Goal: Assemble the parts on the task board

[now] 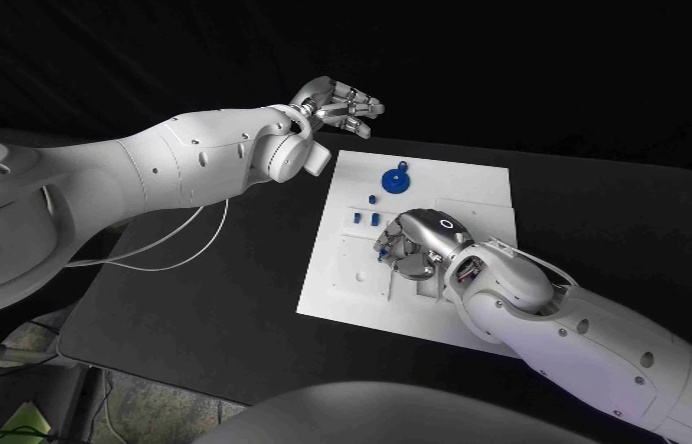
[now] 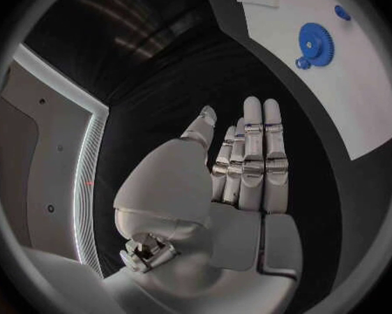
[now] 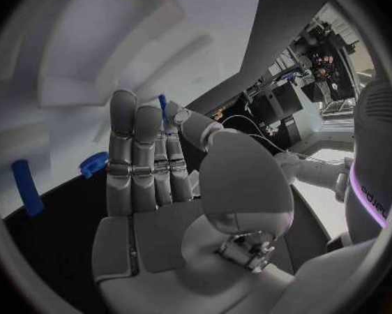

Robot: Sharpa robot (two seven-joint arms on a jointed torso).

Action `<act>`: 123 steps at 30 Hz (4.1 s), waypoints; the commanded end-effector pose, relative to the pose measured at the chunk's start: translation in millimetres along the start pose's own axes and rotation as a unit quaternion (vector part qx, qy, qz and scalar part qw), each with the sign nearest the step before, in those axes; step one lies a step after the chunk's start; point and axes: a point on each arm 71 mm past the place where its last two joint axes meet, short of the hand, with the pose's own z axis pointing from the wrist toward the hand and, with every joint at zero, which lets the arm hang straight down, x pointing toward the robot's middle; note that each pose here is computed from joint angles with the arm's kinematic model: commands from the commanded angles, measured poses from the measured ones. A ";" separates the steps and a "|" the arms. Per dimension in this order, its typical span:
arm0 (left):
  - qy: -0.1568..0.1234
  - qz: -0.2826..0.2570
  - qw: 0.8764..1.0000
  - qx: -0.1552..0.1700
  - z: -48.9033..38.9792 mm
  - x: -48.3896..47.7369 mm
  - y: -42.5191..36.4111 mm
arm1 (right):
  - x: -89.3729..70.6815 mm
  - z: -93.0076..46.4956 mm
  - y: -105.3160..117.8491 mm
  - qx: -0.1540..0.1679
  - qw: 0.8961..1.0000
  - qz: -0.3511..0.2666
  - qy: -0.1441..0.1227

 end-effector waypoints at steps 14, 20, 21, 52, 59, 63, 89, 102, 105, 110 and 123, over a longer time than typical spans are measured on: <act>0.008 0.001 1.000 0.001 0.8 1.5 -0.9 | 1.8 -1.3 0.3 -0.003 1.000 -0.005 0.006; 0.009 0.001 1.000 0.001 0.8 1.7 -0.9 | 2.1 -1.4 0.8 -0.003 1.000 -0.005 0.009; 0.009 0.001 1.000 0.001 0.8 1.8 -0.9 | 2.2 -1.4 0.9 -0.003 1.000 -0.005 0.009; 0.012 0.001 1.000 -0.003 1.4 3.3 -0.7 | 11.8 0.6 -3.9 0.022 0.997 -0.033 0.067; 0.012 0.000 1.000 -0.003 1.6 3.8 -0.7 | 11.3 1.3 -1.8 0.018 0.997 -0.033 0.063; 0.012 0.001 1.000 -0.003 1.6 3.6 -0.6 | 10.6 1.4 -0.5 0.015 0.998 -0.031 0.058; 0.015 0.000 1.000 -0.008 1.1 2.8 0.4 | 4.2 -3.6 -3.2 0.025 0.999 -0.003 0.029; 0.012 0.001 1.000 -0.010 0.4 -0.4 1.6 | -26.1 -19.6 -5.9 0.032 0.999 0.024 -0.001; 0.012 0.002 1.000 -0.010 0.4 -0.8 1.7 | -41.8 -23.3 -12.6 0.043 0.998 0.038 -0.006; 0.012 0.002 1.000 -0.010 0.1 -1.5 1.9 | -67.5 -31.1 -29.3 0.064 0.996 0.063 -0.003; 0.011 0.004 1.000 -0.009 -0.7 -2.6 2.0 | -100.4 -53.5 -79.0 0.125 0.991 0.029 0.034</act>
